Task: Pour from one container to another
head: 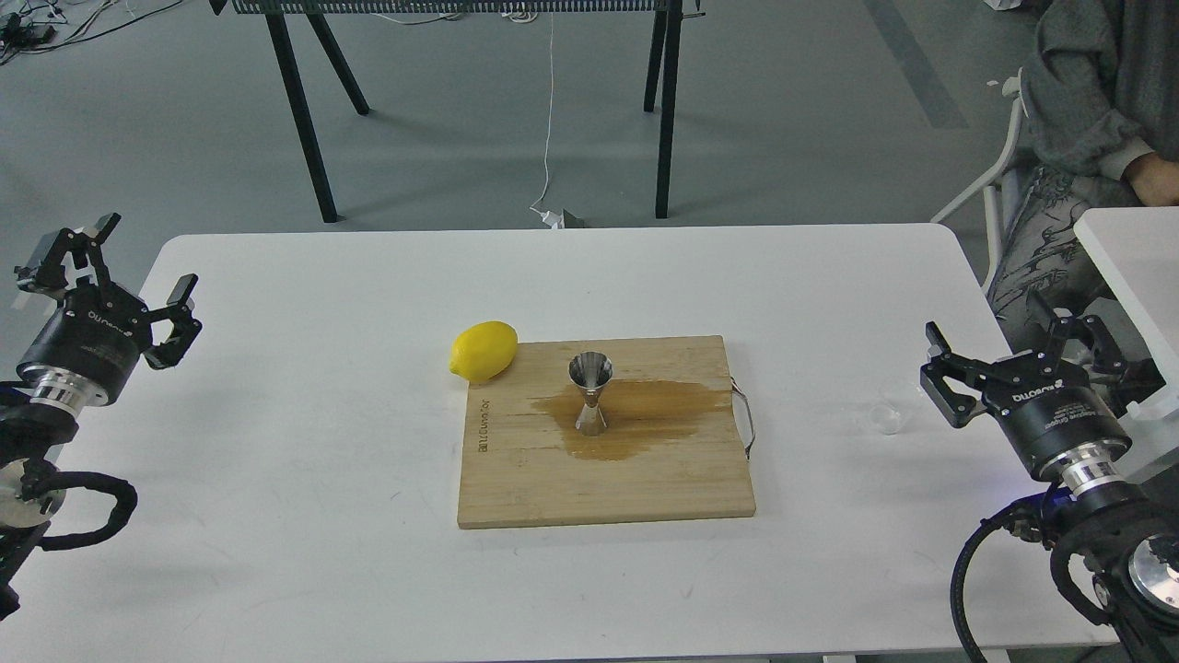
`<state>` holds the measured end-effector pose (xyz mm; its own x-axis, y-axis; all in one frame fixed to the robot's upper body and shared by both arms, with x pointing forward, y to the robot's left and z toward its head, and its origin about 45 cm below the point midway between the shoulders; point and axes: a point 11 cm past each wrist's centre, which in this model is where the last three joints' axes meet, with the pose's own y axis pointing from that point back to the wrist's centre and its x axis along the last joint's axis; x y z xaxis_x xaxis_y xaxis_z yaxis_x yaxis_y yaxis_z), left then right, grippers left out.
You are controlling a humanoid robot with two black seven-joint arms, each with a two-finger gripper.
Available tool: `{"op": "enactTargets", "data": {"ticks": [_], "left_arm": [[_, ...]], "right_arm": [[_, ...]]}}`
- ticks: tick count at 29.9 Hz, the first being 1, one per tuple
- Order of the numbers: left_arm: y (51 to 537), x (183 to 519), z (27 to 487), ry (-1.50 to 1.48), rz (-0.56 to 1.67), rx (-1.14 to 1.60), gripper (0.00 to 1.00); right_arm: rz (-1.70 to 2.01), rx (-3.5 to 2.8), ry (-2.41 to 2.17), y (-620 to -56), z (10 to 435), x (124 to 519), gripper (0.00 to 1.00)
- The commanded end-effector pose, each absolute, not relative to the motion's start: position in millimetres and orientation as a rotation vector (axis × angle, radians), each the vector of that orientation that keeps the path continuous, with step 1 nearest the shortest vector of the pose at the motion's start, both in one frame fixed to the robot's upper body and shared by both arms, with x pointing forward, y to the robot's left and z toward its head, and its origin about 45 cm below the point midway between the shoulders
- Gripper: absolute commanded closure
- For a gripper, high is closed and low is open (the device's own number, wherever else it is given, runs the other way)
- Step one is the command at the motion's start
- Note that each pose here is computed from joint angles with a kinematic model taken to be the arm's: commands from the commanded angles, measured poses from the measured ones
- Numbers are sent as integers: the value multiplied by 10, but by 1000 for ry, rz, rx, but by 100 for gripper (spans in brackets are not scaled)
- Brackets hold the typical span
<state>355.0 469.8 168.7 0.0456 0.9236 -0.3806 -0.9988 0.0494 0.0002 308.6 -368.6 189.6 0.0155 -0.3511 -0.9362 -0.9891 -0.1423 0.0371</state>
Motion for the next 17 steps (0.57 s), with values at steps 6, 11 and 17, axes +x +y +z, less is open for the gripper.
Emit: {"op": "enactTargets", "data": {"ticks": [6, 11, 17], "left_arm": [[4702, 3545, 1672, 315, 1504, -295, 1], [4699, 3555, 1683, 312, 1502, -297, 1], [4566, 3580, 1610, 336, 1486, -315, 1]], "right_arm": [[1029, -1784, 1284, -3660, 2107, 3850, 1], [1001, -1794, 1271, -3629, 2112, 3946, 1], [995, -1799, 1264, -3595, 2125, 3956, 1]]}}
